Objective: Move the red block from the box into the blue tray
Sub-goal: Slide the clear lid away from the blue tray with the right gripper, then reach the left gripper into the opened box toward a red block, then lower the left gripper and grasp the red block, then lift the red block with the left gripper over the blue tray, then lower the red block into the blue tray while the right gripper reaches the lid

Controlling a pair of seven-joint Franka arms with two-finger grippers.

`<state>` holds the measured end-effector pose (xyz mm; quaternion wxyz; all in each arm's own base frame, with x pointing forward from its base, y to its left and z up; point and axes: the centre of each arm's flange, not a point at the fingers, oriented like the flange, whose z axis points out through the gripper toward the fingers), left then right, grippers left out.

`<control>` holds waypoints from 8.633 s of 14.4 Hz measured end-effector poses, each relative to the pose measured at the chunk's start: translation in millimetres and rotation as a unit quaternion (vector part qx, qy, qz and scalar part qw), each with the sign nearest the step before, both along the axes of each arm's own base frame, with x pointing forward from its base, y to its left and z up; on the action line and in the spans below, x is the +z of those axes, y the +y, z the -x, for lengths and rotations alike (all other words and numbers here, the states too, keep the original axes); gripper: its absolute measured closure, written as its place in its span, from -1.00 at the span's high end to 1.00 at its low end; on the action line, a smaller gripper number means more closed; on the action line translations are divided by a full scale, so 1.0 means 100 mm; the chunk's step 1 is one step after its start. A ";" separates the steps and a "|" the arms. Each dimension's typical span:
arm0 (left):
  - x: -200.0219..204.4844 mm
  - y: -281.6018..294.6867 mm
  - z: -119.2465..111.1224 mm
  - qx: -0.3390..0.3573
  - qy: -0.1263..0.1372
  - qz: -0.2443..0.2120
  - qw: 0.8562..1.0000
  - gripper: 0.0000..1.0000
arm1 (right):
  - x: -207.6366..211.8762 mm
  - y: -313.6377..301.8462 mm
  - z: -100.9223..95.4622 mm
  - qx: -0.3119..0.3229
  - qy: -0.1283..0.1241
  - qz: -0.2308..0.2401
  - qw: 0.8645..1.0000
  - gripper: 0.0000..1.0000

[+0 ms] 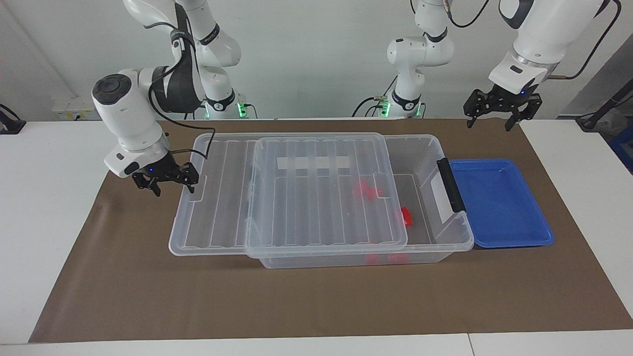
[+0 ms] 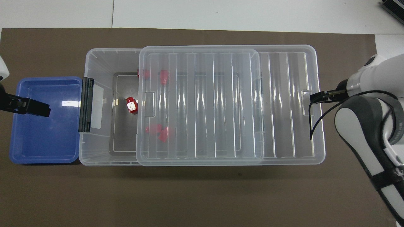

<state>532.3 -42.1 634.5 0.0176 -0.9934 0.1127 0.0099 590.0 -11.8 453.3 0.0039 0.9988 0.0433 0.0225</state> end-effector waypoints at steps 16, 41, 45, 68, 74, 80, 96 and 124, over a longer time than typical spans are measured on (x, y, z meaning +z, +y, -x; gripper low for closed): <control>-0.54 -0.99 0.10 0.217 -0.097 0.043 0.970 1.00 | 0.12 -0.44 0.09 0.031 0.012 0.004 0.999 0.95; -2.70 -1.44 -0.28 0.217 -0.112 0.051 0.968 1.00 | 1.81 0.29 0.48 -0.076 0.001 0.007 0.997 0.96; -2.93 -1.43 -0.31 0.218 -0.117 0.061 0.967 1.00 | 1.83 0.42 0.52 -0.069 0.014 0.008 0.997 0.96; -3.17 -1.44 -0.33 0.198 -0.125 0.055 0.971 0.91 | 1.81 0.29 0.51 -0.085 0.020 0.004 0.996 1.00; -3.24 -1.44 -0.31 0.194 -0.130 0.060 0.970 0.91 | 1.81 0.28 0.51 -0.085 0.020 0.004 0.996 1.00; -3.26 -1.44 -0.30 0.194 -0.131 0.060 0.970 0.45 | 1.81 0.28 0.51 -0.085 0.020 0.004 0.996 1.00; -2.36 -1.30 -0.35 0.202 -0.114 -0.010 0.973 -0.30 | 1.81 0.28 0.51 -0.085 0.020 0.004 0.996 1.00; -2.22 1.20 -0.23 0.043 -0.111 -0.030 0.992 -0.30 | 0.90 -0.22 0.18 -0.124 -0.042 0.000 0.991 -0.98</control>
